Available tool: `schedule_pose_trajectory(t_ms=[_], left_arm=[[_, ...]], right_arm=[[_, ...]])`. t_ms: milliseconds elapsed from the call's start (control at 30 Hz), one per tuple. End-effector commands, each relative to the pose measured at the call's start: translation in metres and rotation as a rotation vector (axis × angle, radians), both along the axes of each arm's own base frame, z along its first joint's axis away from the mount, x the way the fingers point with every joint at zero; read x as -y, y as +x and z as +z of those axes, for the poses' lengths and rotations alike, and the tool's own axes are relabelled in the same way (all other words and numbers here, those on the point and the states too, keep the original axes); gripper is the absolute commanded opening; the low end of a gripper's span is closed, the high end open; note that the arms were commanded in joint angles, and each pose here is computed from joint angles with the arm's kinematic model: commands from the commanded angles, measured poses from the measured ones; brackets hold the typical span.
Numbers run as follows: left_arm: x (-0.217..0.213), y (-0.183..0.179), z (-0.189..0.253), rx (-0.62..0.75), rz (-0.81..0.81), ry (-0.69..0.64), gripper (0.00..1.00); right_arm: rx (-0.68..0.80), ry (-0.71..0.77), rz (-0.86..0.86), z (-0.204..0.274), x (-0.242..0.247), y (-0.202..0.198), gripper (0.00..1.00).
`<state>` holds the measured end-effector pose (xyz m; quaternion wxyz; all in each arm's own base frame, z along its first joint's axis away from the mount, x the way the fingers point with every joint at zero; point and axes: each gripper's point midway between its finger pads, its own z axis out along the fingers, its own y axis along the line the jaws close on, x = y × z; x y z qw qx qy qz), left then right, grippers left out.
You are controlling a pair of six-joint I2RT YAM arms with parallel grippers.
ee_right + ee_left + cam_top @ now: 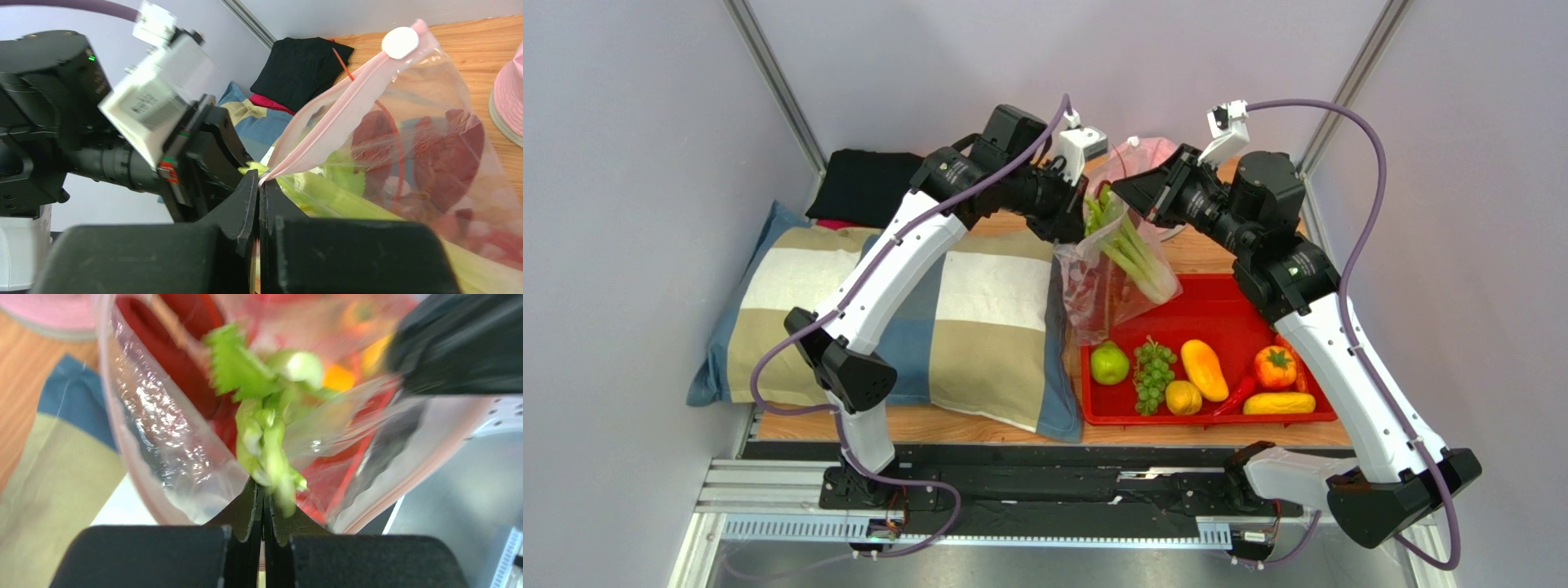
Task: Place the food in the zip-top bag and seal the zipper
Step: Pick up the fake fruit from the bin.
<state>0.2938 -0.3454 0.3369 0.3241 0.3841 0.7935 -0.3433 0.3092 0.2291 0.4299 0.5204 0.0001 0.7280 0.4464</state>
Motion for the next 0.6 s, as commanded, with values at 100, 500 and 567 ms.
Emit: schedule_pose_trajectory(t_ms=[100, 500, 567], left_arm=[[-0.042, -0.022, -0.039, -0.010, -0.063, 0.252, 0.00], [-0.044, -0.047, 0.076, 0.227, -0.154, -0.107, 0.67], [-0.047, -0.045, 0.091, 0.257, -0.145, -0.144, 0.70]], right_arm=[[0.173, 0.084, -0.012, 0.063, 0.004, -0.007, 0.00], [0.165, 0.038, -0.002, 0.046, 0.002, -0.003, 0.00], [0.167, 0.037, 0.006, 0.046, 0.001, -0.004, 0.00]])
